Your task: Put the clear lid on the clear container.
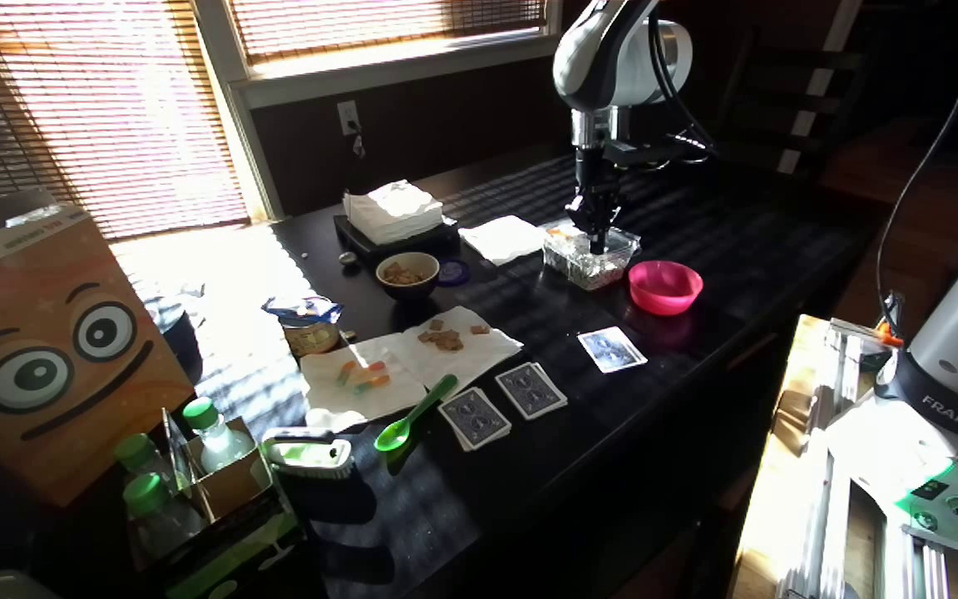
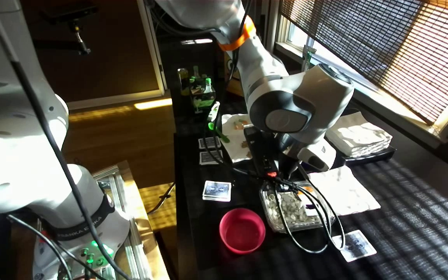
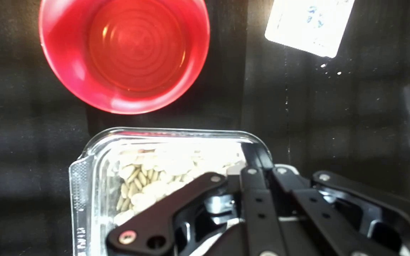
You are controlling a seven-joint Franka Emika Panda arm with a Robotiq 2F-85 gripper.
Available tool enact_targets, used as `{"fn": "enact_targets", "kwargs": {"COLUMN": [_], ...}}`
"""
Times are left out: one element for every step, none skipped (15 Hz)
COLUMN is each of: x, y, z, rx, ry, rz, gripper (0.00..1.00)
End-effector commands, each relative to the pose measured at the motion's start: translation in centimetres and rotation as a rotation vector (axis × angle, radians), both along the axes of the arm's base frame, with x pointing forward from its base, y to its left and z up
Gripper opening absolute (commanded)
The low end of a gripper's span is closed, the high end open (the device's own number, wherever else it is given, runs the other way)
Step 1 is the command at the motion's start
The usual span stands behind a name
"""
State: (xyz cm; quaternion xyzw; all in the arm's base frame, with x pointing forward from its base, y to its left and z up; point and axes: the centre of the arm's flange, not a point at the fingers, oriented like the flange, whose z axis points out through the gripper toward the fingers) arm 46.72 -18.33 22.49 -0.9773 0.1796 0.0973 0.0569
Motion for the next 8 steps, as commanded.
{"fn": "enact_targets", "kwargs": {"x": [0.32,0.38,0.40,0.39,0.41,0.42,0.40,0.35], "y": [0.01,0.04,0.03,0.01,-0.02,-0.03,-0.02,-0.03], "z": [-0.65,-0.86,-0.95,-1.03,-1.06,-1.08,-1.00,-0.83], "rx": [0.057,0.046,0.049,0.046,0.047,0.047,0.053,0.056], "ry": [-0.016,-0.020,-0.018,-0.016,-0.016,-0.016,-0.018,-0.023], "rz": [0.016,0.017,0.015,0.014,0.014,0.013,0.015,0.016], "gripper": [0.00,0.00,0.00,0.00,0.00,0.00,0.00,0.00]}}
